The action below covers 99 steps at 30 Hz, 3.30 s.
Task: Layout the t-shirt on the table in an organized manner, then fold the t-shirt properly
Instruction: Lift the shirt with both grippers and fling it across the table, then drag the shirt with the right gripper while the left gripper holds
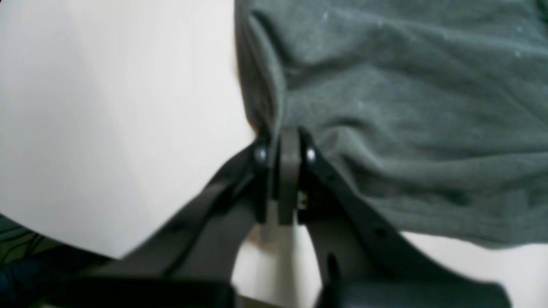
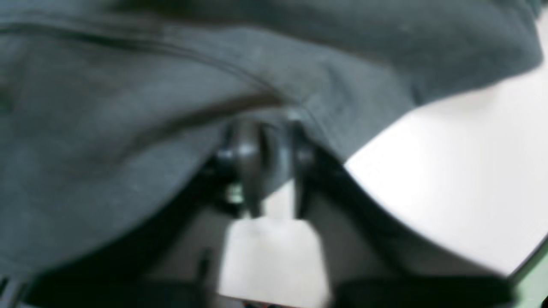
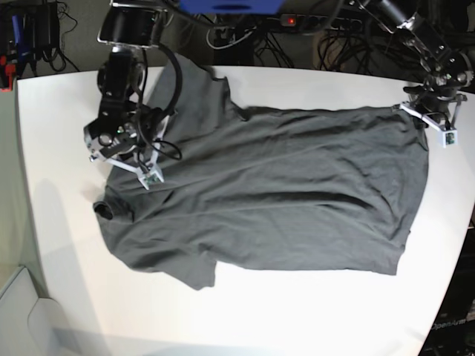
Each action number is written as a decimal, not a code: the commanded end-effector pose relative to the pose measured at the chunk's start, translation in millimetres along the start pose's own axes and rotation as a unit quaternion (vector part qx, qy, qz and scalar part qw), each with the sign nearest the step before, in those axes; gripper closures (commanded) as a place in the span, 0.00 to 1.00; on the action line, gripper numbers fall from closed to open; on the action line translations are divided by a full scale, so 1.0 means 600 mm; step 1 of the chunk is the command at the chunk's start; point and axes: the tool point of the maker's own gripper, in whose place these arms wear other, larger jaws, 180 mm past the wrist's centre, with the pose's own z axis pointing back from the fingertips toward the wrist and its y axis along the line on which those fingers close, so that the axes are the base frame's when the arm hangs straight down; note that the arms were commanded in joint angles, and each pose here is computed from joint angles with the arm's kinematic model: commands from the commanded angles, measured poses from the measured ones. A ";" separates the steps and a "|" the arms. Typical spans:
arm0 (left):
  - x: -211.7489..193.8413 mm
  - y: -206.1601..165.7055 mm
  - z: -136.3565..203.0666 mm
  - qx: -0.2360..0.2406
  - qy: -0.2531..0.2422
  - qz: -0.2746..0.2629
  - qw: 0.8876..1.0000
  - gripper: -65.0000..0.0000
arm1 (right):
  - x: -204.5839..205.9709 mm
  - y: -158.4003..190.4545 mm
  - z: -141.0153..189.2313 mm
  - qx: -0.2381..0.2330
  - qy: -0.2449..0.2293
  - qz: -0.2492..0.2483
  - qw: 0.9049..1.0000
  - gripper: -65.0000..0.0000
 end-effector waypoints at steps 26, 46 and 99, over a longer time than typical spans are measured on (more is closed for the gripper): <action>0.281 -0.092 0.121 0.054 -0.152 -0.193 0.968 1.00 | 0.118 -0.216 0.223 -0.235 -0.169 0.023 0.957 1.00; 0.614 -0.262 0.128 0.018 -0.286 -0.260 0.922 1.00 | 0.438 -0.346 0.369 -0.264 -0.308 0.082 0.911 1.00; 0.367 -0.171 0.123 0.053 -0.224 -0.299 0.926 1.00 | 0.434 -0.052 0.193 -0.078 -0.336 0.152 0.926 0.61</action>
